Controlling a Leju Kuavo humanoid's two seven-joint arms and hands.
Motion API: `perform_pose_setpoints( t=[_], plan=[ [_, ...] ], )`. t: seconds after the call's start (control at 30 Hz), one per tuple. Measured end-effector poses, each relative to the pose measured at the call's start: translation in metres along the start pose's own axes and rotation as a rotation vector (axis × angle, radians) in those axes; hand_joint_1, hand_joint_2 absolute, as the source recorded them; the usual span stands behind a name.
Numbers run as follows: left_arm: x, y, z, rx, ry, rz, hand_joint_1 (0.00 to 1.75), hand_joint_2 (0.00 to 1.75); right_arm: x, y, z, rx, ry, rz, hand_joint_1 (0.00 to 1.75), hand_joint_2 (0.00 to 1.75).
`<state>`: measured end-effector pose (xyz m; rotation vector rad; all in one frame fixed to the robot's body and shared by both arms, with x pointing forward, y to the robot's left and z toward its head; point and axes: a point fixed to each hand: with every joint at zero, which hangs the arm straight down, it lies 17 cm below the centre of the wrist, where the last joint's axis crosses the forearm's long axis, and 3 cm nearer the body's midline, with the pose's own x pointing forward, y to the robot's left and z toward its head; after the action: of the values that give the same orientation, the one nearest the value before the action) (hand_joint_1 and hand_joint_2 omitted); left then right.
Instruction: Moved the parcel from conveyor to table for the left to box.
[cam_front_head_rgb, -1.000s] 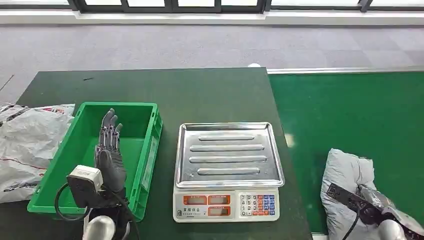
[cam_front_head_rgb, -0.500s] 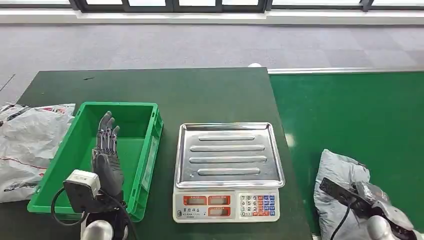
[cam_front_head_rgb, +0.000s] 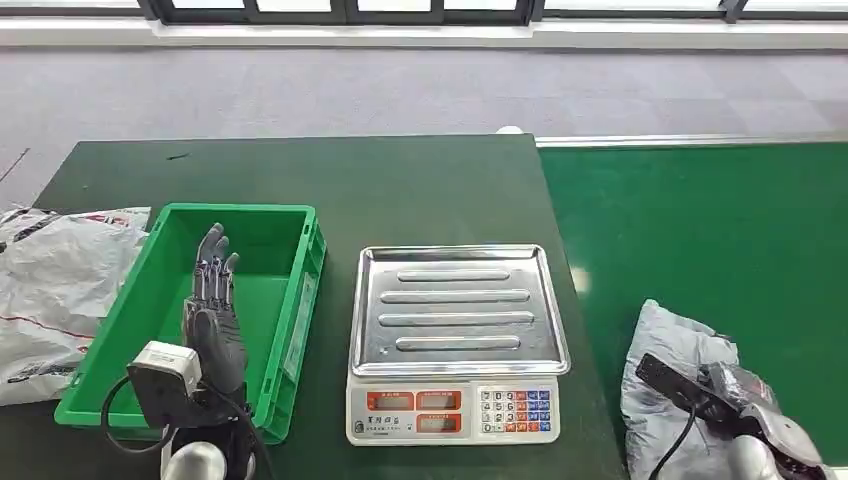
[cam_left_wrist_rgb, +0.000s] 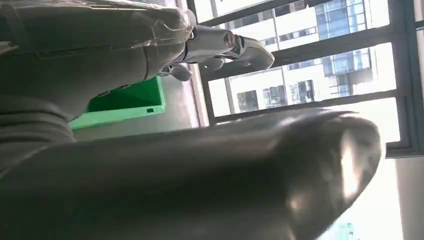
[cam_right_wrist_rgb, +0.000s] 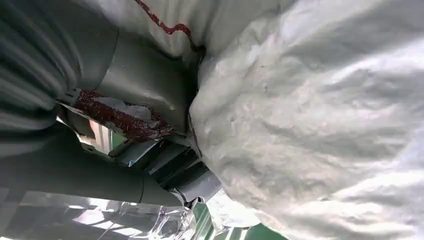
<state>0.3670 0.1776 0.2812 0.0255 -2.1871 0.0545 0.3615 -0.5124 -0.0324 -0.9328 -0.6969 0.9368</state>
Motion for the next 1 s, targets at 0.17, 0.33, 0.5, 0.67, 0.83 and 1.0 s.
perform_pose_setpoints(
  t=[0.17, 0.33, 0.5, 0.67, 0.83, 1.0],
  plan=[
    [0.001, 0.001, 0.001, 0.004, -0.001, 0.0, 0.0, 0.0, 0.003, 0.0, 0.001, -0.002, -0.003, -0.004, 1.75, 1.75],
    [0.002, 0.002, 0.001, 0.005, -0.001, 0.0, 0.0, 0.0, 0.006, 0.001, 0.001, -0.002, -0.005, -0.01, 1.75, 1.75],
    [0.001, 0.002, 0.001, 0.007, -0.001, -0.001, 0.0, 0.0, 0.006, 0.001, 0.001, -0.002, -0.005, -0.011, 1.75, 1.75],
    [0.003, 0.004, 0.002, 0.013, -0.003, -0.003, 0.0, 0.0, 0.008, -0.016, 0.0, -0.078, 0.002, -0.03, 1.75, 1.75],
    [0.006, 0.007, 0.008, 0.023, -0.001, -0.003, 0.0, 0.0, 0.02, -0.065, 0.006, -0.268, -0.002, -0.116, 1.75, 1.75],
    [0.008, 0.01, 0.01, 0.034, -0.001, -0.002, 0.0, 0.0, 0.028, -0.11, 0.016, -0.398, -0.043, -0.21, 1.75, 1.75]
  ],
)
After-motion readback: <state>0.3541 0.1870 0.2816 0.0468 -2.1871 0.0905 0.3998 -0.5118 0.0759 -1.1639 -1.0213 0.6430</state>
